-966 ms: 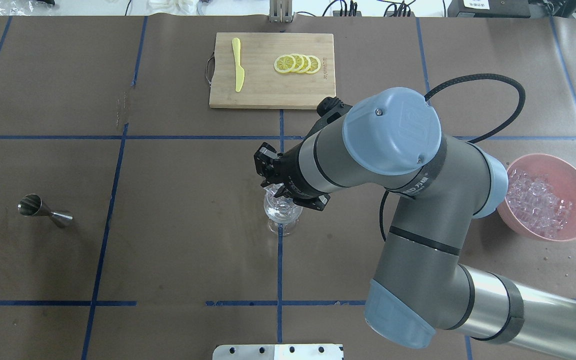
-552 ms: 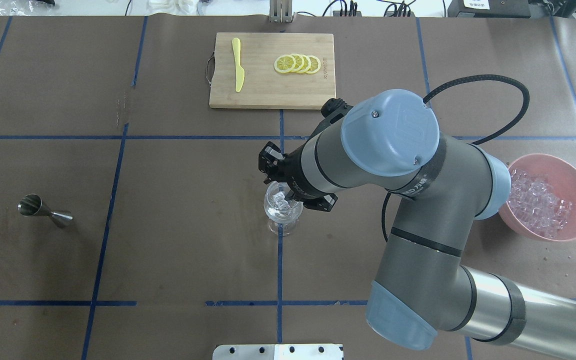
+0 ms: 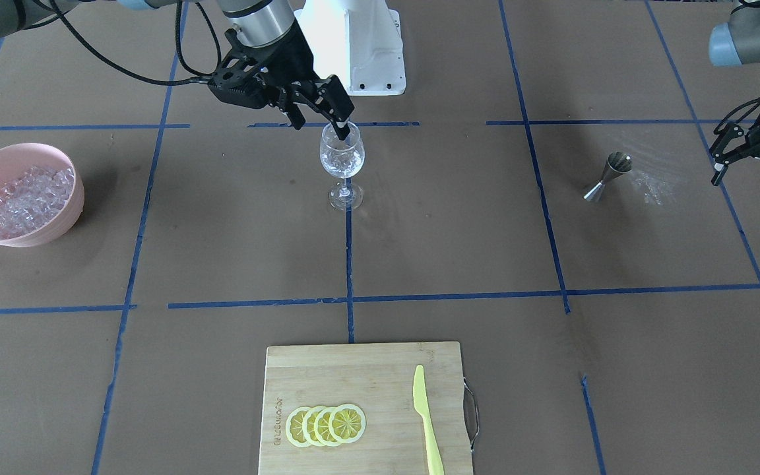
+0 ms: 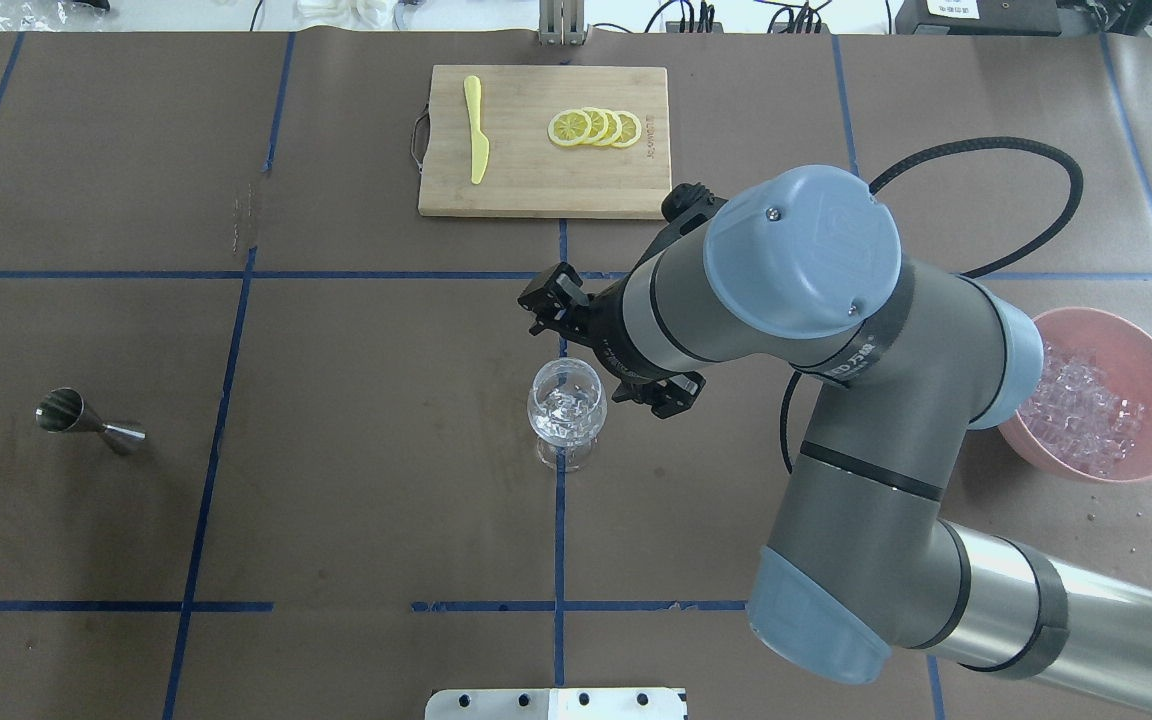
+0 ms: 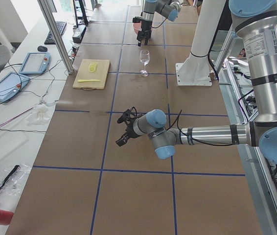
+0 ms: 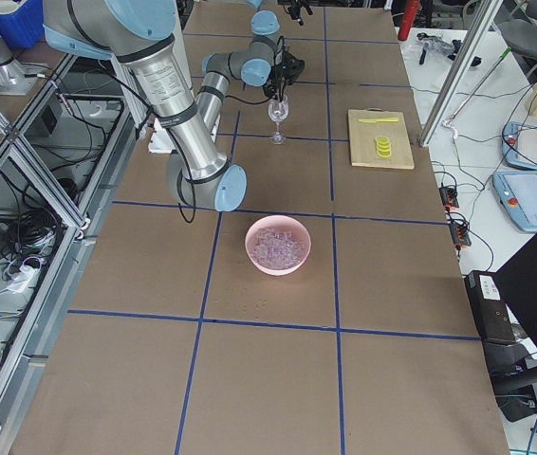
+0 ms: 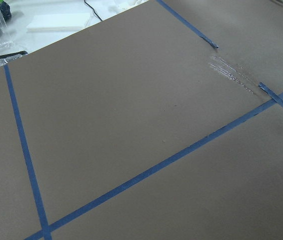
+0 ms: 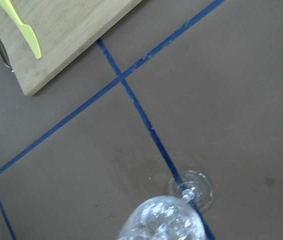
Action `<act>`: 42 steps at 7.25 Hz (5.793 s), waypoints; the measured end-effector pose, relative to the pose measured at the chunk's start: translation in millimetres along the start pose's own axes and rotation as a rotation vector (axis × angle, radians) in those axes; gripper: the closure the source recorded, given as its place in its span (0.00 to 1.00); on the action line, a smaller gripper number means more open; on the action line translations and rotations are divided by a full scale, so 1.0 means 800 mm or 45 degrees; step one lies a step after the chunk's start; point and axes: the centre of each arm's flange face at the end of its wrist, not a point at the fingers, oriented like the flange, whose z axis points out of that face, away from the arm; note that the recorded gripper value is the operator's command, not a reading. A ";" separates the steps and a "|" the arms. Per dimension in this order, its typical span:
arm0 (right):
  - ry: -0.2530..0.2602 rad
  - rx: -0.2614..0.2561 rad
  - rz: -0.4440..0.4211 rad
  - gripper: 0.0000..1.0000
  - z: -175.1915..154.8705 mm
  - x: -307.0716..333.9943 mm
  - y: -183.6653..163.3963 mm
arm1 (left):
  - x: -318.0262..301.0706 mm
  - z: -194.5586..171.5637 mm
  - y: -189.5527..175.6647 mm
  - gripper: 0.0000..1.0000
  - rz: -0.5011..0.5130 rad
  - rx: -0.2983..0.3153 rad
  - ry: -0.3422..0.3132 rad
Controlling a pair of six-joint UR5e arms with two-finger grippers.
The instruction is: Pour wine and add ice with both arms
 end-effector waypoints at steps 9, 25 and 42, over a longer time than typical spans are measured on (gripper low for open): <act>0.412 0.085 -0.641 0.00 -0.113 0.318 -0.372 | -0.043 0.010 -0.124 0.00 0.006 -0.252 -0.003; 0.410 -0.156 -0.924 0.00 -0.200 0.578 -0.572 | -0.121 -0.057 -0.087 0.00 -0.312 -0.769 0.163; 0.403 -0.154 -0.932 0.00 -0.198 0.576 -0.573 | -0.135 -0.040 -0.100 0.00 -0.272 -0.730 0.159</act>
